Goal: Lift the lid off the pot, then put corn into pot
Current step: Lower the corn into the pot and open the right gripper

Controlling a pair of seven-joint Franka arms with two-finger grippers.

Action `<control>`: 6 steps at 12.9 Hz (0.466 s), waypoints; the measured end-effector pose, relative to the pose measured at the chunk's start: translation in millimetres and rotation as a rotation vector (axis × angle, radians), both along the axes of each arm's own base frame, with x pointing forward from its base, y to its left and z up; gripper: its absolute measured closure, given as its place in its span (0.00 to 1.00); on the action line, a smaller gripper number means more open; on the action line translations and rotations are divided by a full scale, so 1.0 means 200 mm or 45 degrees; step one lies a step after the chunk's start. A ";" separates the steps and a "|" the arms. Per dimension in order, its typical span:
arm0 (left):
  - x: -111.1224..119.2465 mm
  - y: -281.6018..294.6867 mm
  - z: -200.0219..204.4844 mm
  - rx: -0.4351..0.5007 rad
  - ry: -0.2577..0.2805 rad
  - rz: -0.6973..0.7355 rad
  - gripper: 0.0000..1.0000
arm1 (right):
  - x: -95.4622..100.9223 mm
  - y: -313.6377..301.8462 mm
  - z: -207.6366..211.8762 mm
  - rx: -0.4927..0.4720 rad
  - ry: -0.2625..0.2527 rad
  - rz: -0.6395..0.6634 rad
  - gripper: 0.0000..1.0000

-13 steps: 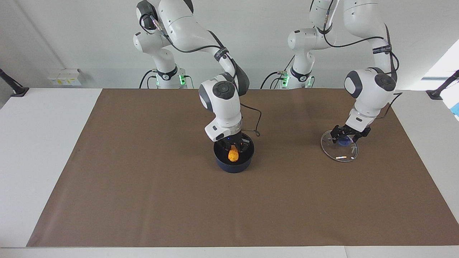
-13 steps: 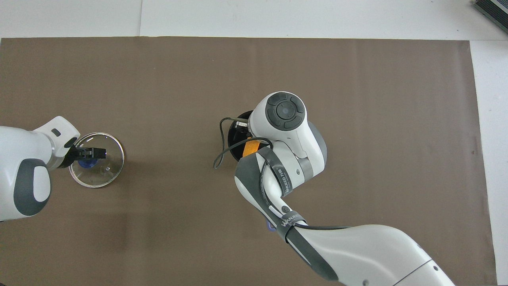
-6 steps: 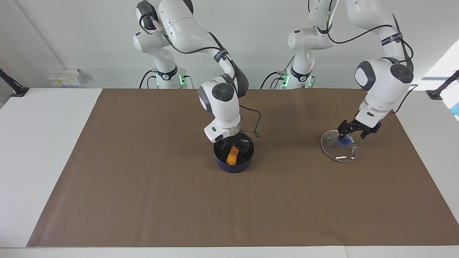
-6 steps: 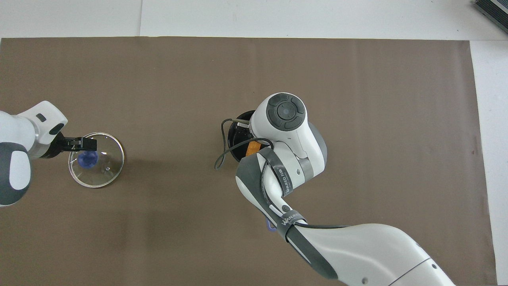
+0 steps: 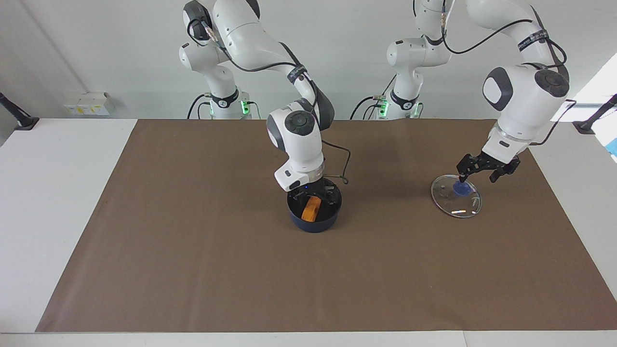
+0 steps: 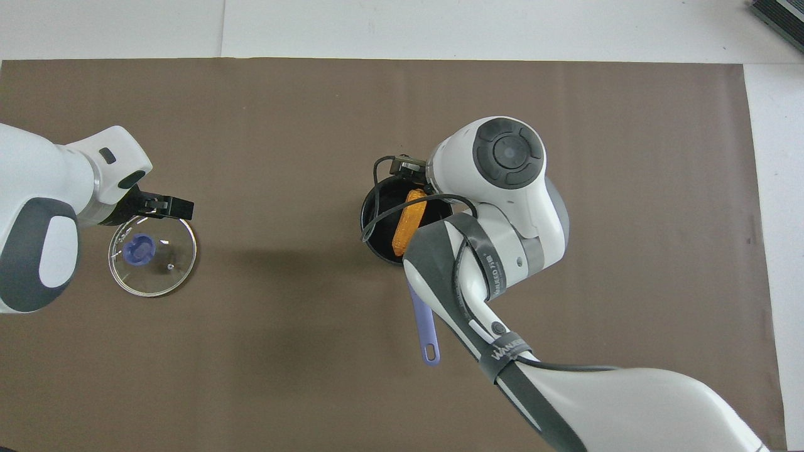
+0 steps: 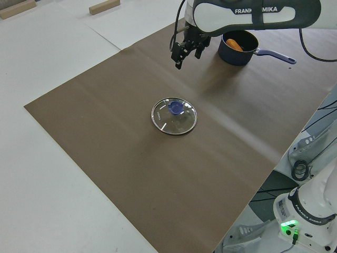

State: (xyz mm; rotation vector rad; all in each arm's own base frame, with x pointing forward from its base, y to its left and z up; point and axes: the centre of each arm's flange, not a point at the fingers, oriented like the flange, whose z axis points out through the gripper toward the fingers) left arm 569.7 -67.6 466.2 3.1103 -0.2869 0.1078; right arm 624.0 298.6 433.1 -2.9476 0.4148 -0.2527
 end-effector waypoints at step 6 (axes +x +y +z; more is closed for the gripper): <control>0.00 0.06 0.40 0.005 0.024 0.004 0.00 | 0.05 -0.58 0.41 -0.085 -0.054 0.049 0.00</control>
